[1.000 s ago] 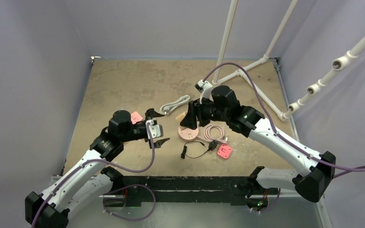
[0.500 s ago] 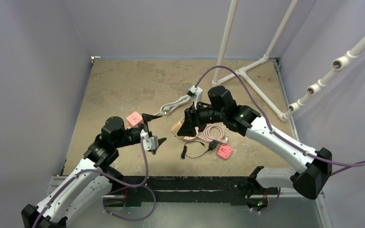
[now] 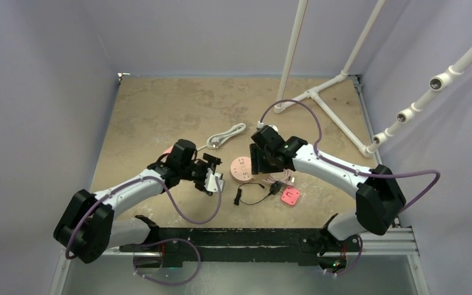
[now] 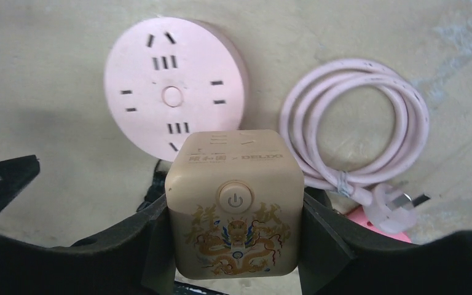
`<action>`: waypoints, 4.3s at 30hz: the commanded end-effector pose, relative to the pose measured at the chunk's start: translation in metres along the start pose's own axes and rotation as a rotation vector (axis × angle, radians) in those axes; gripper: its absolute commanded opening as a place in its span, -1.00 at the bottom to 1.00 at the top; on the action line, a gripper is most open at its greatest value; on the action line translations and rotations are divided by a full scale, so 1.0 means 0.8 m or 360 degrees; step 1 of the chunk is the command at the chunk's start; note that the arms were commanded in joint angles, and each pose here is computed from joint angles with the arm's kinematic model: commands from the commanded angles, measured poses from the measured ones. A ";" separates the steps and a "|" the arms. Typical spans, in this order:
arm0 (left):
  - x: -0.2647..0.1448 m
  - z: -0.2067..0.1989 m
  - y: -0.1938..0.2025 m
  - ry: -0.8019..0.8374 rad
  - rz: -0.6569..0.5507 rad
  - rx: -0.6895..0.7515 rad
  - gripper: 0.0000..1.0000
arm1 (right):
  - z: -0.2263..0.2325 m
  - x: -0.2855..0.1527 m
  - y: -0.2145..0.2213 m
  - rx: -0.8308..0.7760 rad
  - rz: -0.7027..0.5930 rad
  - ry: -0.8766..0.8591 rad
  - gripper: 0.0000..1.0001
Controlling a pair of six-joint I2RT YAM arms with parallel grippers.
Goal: Insert the plug
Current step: Move the socket to the center of the board.
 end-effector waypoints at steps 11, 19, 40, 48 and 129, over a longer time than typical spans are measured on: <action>0.077 0.069 -0.009 0.0220 -0.0050 0.0503 0.96 | -0.022 0.032 0.038 0.0192 0.0041 0.0174 -1.00; 0.127 0.063 0.008 0.0671 0.0054 0.0642 0.96 | -0.022 0.029 0.006 0.0209 -0.0105 0.0284 -1.00; 0.068 -0.043 -0.015 0.1291 0.0137 0.0329 -0.30 | -0.018 -0.006 -0.040 -0.0021 -0.0277 0.0025 -1.00; 0.053 -0.028 -0.051 0.0966 0.0131 0.0137 -0.41 | -0.015 -0.010 -0.075 -0.0010 -0.0397 0.0168 -1.00; 0.135 -0.014 -0.091 0.0599 -0.0072 0.0700 0.35 | -0.060 0.003 -0.033 0.0537 -0.0172 0.0599 -1.00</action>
Point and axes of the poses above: each gripper's point midway between its finger pads, its own x axis out along the fingers, its own z axis along the line the jaws close on, y = z × x, the point moved 9 cm from there along -x, back along the fingers, and after that the axes turned 1 degree about -x, right-handed, at the moved point
